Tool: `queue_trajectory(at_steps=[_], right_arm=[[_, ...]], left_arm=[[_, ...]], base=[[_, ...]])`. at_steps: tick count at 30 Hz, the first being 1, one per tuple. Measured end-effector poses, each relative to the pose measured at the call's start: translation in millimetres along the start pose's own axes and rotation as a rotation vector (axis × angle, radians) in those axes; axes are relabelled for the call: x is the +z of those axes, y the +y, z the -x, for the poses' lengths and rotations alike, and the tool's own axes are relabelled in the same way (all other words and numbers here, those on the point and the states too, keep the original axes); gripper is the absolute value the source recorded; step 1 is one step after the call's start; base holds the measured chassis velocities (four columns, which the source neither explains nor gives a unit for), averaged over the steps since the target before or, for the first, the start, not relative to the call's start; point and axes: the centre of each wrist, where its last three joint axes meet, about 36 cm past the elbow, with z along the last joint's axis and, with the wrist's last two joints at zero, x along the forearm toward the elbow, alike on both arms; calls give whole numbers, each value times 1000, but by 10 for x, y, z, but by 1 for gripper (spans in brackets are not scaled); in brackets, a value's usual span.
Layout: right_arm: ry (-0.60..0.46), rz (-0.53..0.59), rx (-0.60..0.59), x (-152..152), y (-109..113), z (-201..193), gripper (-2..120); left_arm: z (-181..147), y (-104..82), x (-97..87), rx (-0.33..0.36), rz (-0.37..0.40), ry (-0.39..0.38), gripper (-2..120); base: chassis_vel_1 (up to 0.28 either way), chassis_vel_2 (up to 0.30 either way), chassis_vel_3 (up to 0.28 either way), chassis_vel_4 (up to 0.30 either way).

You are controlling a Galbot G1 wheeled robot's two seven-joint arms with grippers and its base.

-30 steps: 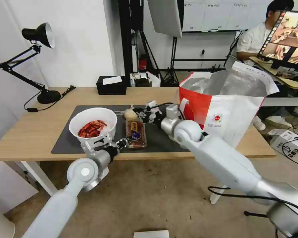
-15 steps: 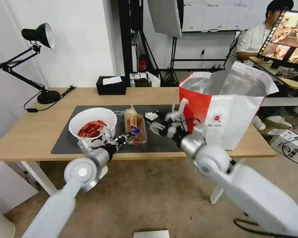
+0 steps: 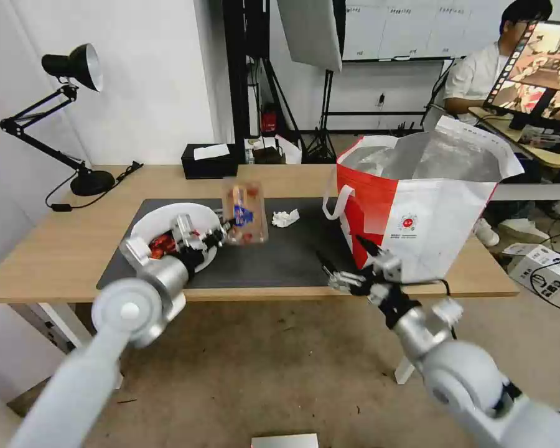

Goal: Pick up the trash from the table and place it into the takeout bag.

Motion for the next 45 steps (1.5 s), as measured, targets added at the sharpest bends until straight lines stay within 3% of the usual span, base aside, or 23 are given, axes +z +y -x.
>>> queue_trajectory(at_steps=[5,8,10,12,16,18,19,21,23,29,33,35,36,39,40,42,45], right_arm=[[-2,-9,74,110,71,-274,100],[-3,-22,148,175,135,-512,100],[-4,-23,159,183,144,-540,100],[-2,-31,203,240,210,-679,100],[0,-45,227,299,268,-777,100],[-1,-56,239,346,329,-859,100],[-1,-56,239,346,329,-859,100],[-1,-75,245,420,392,-938,100],[-1,-84,246,453,416,-964,100],[10,-72,277,578,597,-1041,100],[14,-66,277,601,655,-1041,100],[18,-64,276,626,714,-1034,100],[18,-64,276,626,714,-1034,100],[19,-62,277,629,733,-1034,100],[19,-62,277,629,733,-1034,100],[20,-65,278,627,714,-1041,100],[20,-67,276,621,692,-1043,100]], left_arm=[[80,-157,-227,52,41,-19,0],[199,-353,-406,110,85,-27,0],[224,-394,-429,123,89,-27,0],[358,-561,-516,167,113,-25,0],[527,-750,-584,212,138,-26,0],[762,-974,-633,252,176,-27,0],[762,-974,-633,252,176,-27,0],[1024,-1216,-635,291,209,-22,0],[1115,-1288,-621,298,220,-17,0],[1689,-1670,-314,301,349,8,0],[1834,-1779,-217,301,386,4,0],[2077,-1973,-37,292,441,-11,0],[2077,-1973,-37,292,441,-11,0],[2286,-2112,233,282,560,-41,0],[2286,-2112,233,282,560,-41,0],[2331,-2154,383,301,642,-47,0],[2359,-2143,478,311,703,-49,0]], base=[[0,0,0,0],[0,0,0,0],[0,0,0,0],[0,0,0,0],[0,0,0,0],[0,0,0,0],[0,0,0,0],[0,0,0,0],[0,0,0,0],[0,0,0,0],[0,0,0,0],[0,0,0,0],[0,0,0,0],[0,0,0,0],[0,0,0,0],[0,0,0,0],[0,0,0,0]])
